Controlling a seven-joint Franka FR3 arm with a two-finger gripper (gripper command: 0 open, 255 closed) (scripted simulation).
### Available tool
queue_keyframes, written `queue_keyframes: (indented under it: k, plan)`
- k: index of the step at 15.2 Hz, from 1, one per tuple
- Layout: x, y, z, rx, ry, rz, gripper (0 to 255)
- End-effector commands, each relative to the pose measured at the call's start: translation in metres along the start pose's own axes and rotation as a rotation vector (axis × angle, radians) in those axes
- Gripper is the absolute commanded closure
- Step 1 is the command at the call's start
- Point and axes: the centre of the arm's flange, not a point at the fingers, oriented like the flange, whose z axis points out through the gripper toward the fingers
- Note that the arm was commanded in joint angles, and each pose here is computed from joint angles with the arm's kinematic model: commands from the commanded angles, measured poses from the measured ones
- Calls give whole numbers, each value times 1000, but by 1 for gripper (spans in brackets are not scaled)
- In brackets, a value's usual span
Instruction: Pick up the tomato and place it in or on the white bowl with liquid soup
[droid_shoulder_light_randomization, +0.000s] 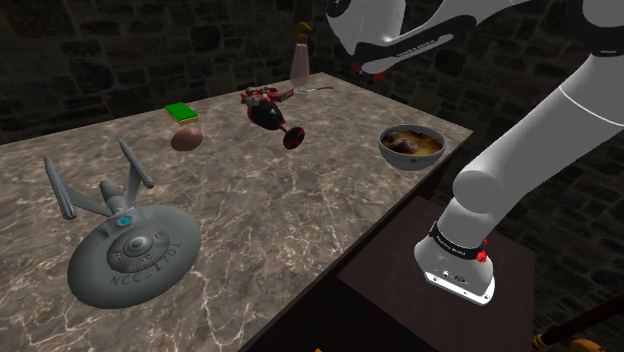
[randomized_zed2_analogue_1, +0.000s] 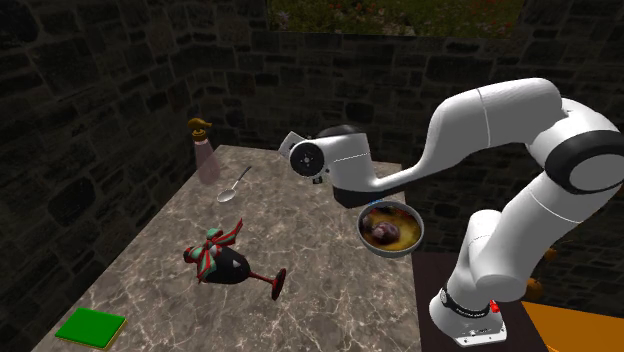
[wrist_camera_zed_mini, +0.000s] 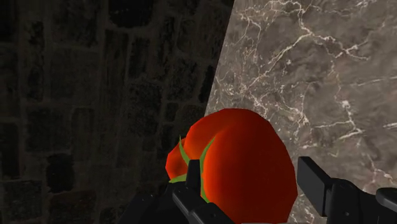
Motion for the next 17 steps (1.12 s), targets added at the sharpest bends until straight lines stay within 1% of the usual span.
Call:
queue_keyframes:
  k: [1, 17]
  plan:
    - [-21, -10, -11, 0, -1, 0, 255]
    - [-182, -104, -111, 0, -1, 0, 255]
